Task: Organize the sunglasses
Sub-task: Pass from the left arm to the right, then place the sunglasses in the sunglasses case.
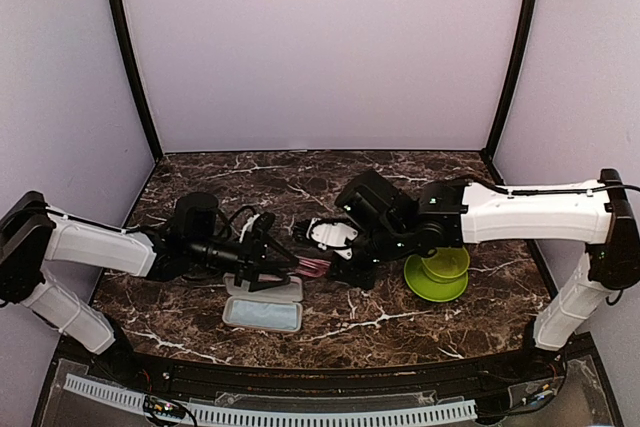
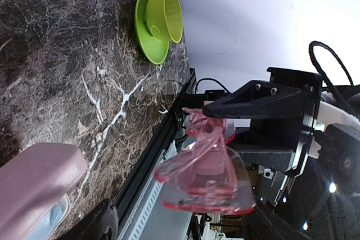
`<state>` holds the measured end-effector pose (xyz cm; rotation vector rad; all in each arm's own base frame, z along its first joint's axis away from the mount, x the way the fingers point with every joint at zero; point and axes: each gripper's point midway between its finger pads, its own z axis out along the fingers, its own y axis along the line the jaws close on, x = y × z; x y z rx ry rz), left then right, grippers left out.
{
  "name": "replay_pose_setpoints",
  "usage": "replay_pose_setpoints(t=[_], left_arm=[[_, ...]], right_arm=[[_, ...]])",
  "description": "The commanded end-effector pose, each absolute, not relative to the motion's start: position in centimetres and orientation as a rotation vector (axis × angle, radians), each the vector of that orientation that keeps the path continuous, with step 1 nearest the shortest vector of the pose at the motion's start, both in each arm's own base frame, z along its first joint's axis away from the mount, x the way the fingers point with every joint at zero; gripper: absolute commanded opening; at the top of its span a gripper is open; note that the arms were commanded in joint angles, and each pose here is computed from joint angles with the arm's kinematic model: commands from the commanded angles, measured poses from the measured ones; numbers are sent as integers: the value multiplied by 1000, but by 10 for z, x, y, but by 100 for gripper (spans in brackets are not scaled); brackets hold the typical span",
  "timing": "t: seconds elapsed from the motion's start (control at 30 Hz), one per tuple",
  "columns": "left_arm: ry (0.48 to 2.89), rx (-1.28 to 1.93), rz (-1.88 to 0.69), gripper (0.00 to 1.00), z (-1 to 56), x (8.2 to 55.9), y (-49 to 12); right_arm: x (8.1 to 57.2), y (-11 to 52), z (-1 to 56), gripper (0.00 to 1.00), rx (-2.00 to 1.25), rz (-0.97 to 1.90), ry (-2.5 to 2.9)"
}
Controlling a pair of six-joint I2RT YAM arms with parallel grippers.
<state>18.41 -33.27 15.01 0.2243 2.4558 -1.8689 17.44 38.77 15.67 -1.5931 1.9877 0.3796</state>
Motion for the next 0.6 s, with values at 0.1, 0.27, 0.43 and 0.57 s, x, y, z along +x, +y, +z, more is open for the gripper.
replay_pose_setpoints(t=[0.1,0.27,0.43,0.57], left_arm=[[2417,293,-1742,78,160,182,-318],[2424,277,-1434,78,169,202,-289],[2393,152,-1197,77,180,232,-240],[2372,53,-1109,77,175,248,-209]], right_arm=[[175,387,180,27,-1506,491,1964],[167,392,182,27,-1516,581,1964],[158,406,173,28,-1559,672,1980],[149,421,163,28,-1596,760,1992]])
